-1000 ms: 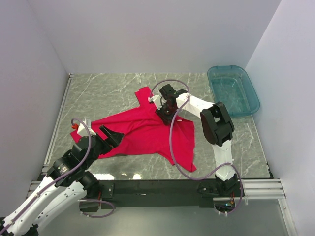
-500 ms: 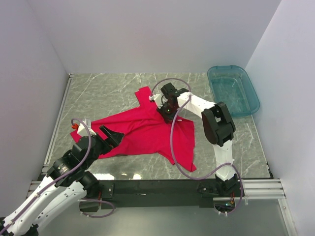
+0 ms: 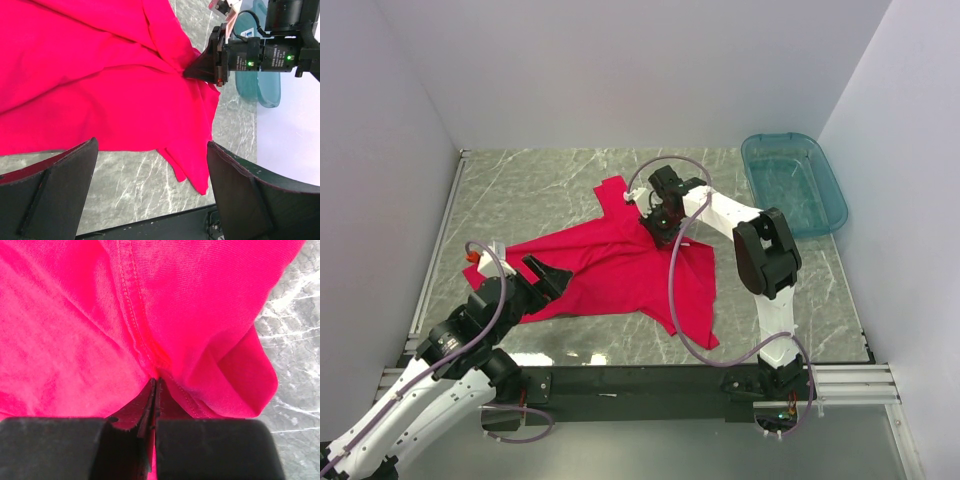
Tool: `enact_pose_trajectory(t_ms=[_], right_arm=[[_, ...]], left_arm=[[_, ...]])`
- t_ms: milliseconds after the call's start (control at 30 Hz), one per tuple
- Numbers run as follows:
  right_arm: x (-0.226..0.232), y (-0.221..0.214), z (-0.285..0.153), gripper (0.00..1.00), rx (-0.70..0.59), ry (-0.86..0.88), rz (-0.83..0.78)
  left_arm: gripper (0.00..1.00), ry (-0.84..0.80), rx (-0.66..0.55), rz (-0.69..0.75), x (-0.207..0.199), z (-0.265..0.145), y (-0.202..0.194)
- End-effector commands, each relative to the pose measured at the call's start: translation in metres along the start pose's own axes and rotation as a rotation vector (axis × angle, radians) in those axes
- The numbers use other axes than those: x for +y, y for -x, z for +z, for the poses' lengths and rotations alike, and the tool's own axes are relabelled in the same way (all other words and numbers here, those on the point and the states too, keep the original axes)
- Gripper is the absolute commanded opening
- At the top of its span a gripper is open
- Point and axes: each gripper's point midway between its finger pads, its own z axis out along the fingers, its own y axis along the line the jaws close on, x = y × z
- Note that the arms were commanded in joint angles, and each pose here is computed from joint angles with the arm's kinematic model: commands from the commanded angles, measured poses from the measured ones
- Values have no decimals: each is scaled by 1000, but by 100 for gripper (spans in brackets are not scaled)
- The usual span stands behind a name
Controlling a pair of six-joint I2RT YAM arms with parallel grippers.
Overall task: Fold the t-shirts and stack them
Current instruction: Flatten the tshirt out
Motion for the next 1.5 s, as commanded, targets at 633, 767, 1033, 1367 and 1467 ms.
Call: enact_pose_trajectory(t_ms=[633, 767, 1033, 1367, 1467], right_arm=[[-65, 12, -175, 90, -507, 27, 61], [42, -28, -156, 90, -394, 337, -293], [136, -86, -91, 96, -261, 208, -648], [134, -114, -70, 87, -148, 120, -632], [118, -120, -67, 83, -100, 44, -634]], left_arm=[[98, 47, -24, 29, 4, 17, 1], [99, 156, -75, 37, 19, 26, 10], [99, 364, -116, 9, 69, 55, 56], [91, 823, -67, -357, 196, 67, 104], [90, 901, -92, -377, 213, 60, 110]])
